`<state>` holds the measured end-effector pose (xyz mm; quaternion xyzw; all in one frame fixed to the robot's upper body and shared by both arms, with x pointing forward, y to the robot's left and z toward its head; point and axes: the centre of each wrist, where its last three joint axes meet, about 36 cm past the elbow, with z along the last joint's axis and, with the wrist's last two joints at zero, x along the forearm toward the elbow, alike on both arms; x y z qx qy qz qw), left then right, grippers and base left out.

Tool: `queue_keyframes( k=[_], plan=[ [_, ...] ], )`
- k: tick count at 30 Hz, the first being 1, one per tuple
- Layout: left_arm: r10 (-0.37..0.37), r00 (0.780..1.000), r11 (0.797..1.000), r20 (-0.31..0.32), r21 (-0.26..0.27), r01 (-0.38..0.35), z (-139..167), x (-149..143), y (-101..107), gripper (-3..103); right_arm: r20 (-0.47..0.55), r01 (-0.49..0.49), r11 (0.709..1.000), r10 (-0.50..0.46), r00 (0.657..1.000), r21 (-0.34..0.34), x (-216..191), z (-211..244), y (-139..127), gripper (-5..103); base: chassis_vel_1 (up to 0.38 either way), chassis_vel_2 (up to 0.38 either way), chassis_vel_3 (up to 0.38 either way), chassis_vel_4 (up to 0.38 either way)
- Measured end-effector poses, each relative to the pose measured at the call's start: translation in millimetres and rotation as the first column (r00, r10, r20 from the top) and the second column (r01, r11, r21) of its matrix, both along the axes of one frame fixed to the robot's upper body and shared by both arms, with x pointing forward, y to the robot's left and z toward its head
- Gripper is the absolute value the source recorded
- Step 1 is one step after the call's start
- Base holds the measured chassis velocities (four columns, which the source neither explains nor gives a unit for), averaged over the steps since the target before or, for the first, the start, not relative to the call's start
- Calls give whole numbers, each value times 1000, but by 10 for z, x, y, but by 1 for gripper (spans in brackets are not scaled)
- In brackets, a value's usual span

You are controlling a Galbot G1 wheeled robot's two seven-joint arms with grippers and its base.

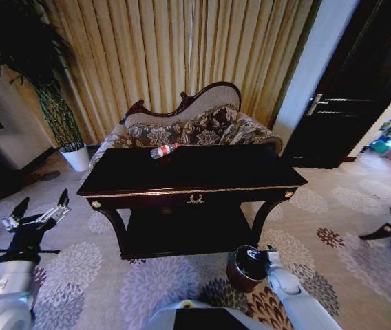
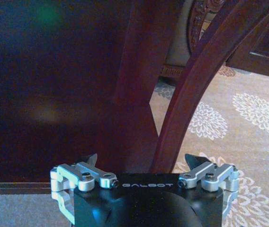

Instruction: Move to the front of the table and place the trash on the table into the trash bin.

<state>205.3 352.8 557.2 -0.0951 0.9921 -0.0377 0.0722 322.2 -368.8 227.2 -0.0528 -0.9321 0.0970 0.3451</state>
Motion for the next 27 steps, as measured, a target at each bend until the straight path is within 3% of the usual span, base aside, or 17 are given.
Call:
queue_keyframes(
  k=[17, 27],
  plan=[
    [2, 1000, 1000, -2, -1, -2, -6, -9, 0, 100, 3, 9, 1000, -9, 1000, 6, 2, 11, -17, 100, 0, 0, 0, 0],
    [4, 1000, 1000, -1, -3, -4, -7, -12, 1, 100, 102, 36, 997, -42, 994, 63, 27, 180, -3, 100, 0, 0, 0, 0]
  ],
)
